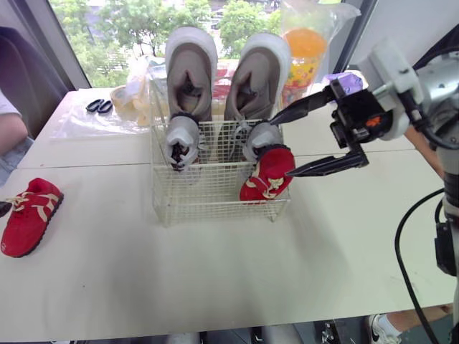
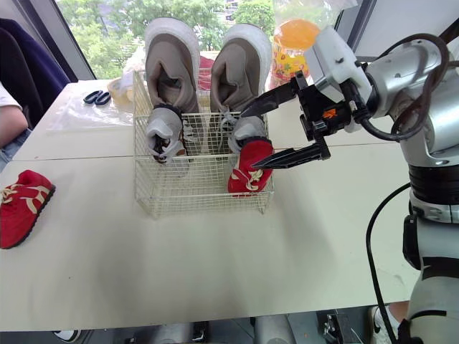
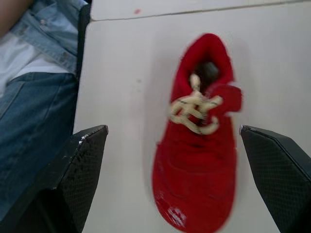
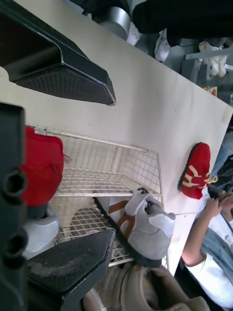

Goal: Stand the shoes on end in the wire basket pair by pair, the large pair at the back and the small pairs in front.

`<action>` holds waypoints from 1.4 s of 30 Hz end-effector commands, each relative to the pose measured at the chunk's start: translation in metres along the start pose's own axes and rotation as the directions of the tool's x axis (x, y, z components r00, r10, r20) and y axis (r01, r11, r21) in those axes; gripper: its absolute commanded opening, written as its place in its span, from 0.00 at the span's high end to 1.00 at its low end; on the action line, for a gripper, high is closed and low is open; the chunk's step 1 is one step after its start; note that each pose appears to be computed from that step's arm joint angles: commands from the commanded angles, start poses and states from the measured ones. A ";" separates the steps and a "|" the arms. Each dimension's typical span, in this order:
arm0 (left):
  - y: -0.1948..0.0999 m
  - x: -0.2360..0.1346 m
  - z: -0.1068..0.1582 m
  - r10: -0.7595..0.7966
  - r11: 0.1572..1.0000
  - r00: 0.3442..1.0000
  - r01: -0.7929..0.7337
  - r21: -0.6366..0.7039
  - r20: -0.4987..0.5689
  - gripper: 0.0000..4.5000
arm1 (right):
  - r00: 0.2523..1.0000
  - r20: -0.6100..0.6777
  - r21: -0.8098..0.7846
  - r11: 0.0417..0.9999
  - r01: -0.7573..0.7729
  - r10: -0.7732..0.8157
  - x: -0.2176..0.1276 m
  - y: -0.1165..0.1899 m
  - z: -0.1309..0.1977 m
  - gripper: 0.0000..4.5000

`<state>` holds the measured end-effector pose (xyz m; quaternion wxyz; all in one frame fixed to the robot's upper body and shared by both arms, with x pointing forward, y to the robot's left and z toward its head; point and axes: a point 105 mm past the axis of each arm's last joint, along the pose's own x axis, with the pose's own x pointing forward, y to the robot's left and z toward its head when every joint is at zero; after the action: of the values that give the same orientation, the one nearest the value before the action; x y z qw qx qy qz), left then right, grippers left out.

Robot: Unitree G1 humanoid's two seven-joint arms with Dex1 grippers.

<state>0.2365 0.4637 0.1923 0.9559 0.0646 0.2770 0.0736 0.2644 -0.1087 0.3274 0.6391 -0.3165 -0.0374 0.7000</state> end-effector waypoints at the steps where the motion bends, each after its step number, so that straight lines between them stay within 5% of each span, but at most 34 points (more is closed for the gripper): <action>1: 0.010 0.003 0.003 0.005 0.998 0.999 -0.003 0.063 -0.032 0.00 | 1.000 0.015 -0.038 0.999 0.025 -0.024 -0.006 0.003 0.013 0.03; 17: 0.006 0.026 -0.028 -0.094 0.990 0.974 0.114 0.086 -0.208 0.00 | 0.995 -0.013 -0.013 0.995 0.095 -0.095 -0.011 0.008 0.015 0.03; 20: 0.003 0.030 -0.033 -0.101 0.989 0.969 0.122 0.082 -0.225 0.18 | 0.995 -0.012 -0.012 0.995 0.101 -0.101 -0.011 0.006 0.014 0.00; 26: -0.005 0.034 -0.038 -0.139 0.984 0.962 0.161 0.074 -0.236 0.81 | 0.994 -0.015 -0.016 0.994 0.105 -0.105 -0.010 0.003 0.013 0.00; 27: -0.007 0.034 -0.035 -0.153 0.983 0.963 0.172 0.069 -0.220 0.95 | 0.994 -0.015 -0.017 0.994 0.105 -0.105 -0.010 0.003 0.013 0.00; 30: -0.036 0.028 -0.005 -0.322 0.944 0.945 0.325 0.049 -0.063 0.98 | 0.994 -0.011 -0.015 0.994 0.104 -0.104 -0.009 0.002 0.012 0.00; 34: -0.117 -0.016 0.073 -0.599 0.797 0.736 0.583 0.155 0.315 0.98 | 0.995 -0.006 -0.005 0.995 0.101 -0.101 -0.007 0.001 0.010 0.00; 39: -0.180 -0.061 0.117 -0.640 0.735 0.545 0.640 0.226 0.541 0.98 | 0.996 0.002 0.000 0.996 0.090 -0.090 -0.004 0.000 0.009 0.00; 42: -0.210 -0.081 0.132 -0.605 0.760 0.491 0.590 0.271 0.627 0.98 | 0.997 0.004 -0.002 0.997 0.074 -0.074 -0.001 0.000 0.008 0.00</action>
<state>0.2718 0.2430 0.2944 0.9502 -0.0232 -0.0597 -0.3050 0.2633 -0.1071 0.3257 0.6683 -0.3025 -0.0331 0.6788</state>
